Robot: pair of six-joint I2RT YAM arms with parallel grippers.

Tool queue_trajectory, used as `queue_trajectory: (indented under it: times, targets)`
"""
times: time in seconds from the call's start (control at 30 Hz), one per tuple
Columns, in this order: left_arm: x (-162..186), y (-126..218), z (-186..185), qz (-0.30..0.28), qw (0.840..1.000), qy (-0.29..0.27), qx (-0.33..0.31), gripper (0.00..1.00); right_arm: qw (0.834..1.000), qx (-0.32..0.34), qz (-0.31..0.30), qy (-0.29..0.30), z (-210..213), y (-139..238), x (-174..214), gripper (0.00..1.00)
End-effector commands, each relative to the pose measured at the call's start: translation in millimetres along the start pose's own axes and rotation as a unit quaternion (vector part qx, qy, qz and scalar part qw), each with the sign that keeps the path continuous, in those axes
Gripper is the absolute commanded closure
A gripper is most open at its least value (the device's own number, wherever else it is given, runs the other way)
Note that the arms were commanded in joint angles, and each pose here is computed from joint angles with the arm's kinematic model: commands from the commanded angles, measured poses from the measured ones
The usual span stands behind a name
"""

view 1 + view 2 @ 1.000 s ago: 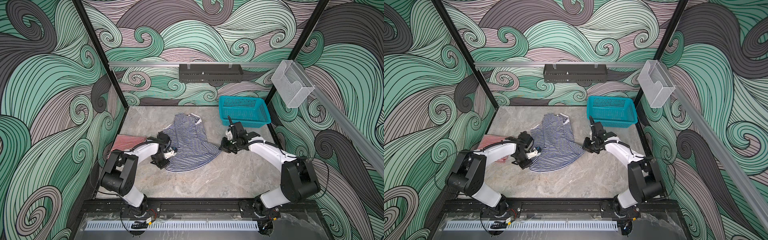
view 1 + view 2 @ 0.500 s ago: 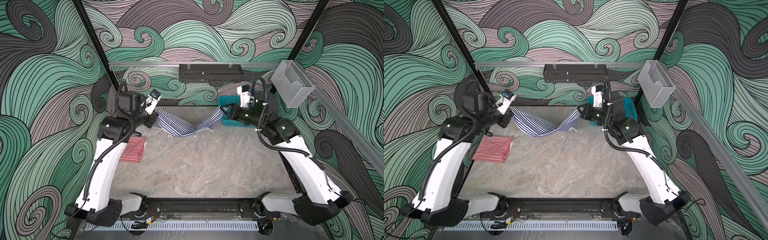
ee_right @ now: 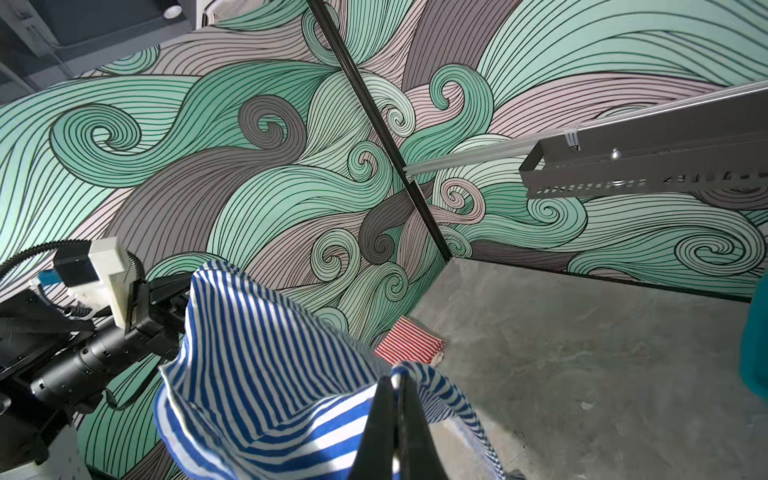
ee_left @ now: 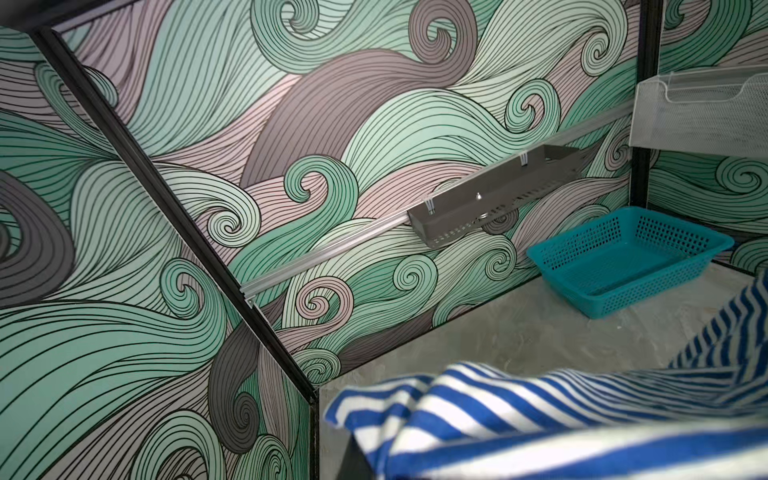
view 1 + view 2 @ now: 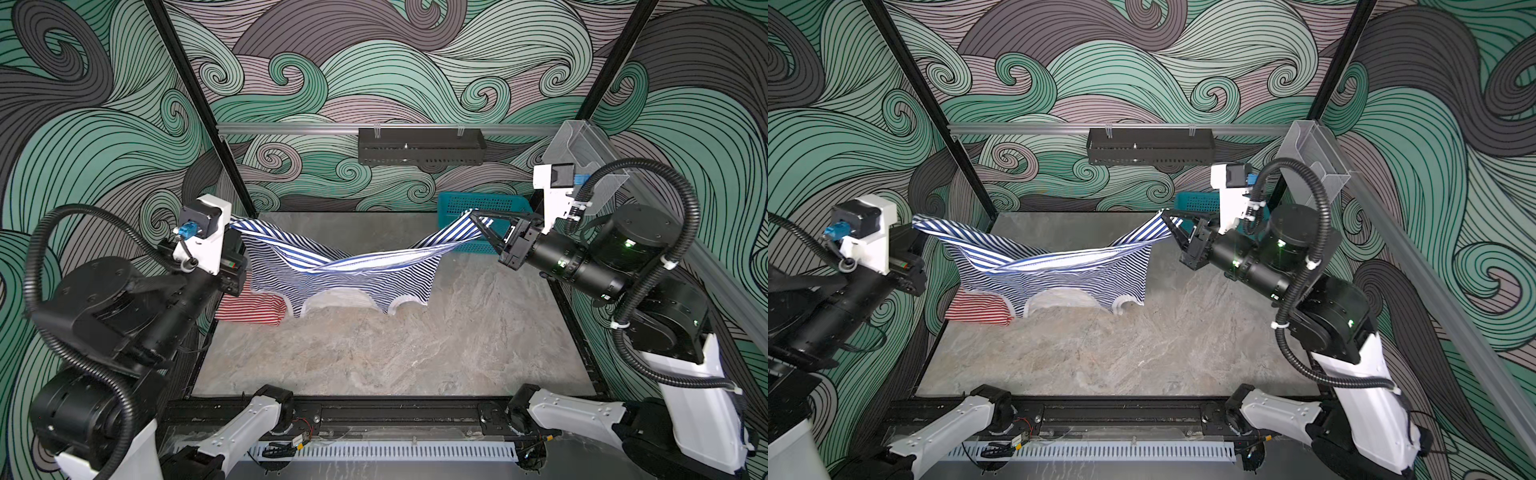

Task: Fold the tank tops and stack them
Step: 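Lift the blue top high with both grippers, shaking it out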

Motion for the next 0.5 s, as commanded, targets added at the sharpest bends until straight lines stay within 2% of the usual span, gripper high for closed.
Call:
queue_trajectory:
  times: [0.0, 0.07, 0.23, 0.33, 0.47]
  targets:
    - [31, -46, -8, 0.075, 0.997, -0.018, 0.002, 1.00, 0.996, 0.086, -0.011, 0.020, -24, -8, -8, 1.00]
    - [52, -77, -15, 0.109, 0.994, -0.029, 0.004, 1.00, 0.989, 0.145, 0.008, 0.015, -47, -24, -8, 1.00]
    - [102, -168, -48, 0.175, 0.982, -0.034, 0.055, 1.00, 0.976, 0.198, 0.075, -0.049, -121, -90, 5, 1.00]
    - [130, -224, -66, 0.192, 0.977, -0.029, 0.084, 1.00, 0.968, 0.213, 0.106, -0.077, -168, -130, 16, 1.00]
    - [151, -310, -64, 0.203, 0.976, -0.022, 0.077, 1.00, 0.967, 0.208, 0.115, -0.092, -218, -177, 13, 1.00]
Point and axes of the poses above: each gripper's point midway between its finger pads, its own y axis back along the fingers, its own z axis along the line the jaws close on, x = y × z, the point moved 2 cm from there along y, back along the fingers, and after that the axes turned 5 degrees about -y, right-handed, at the moved point
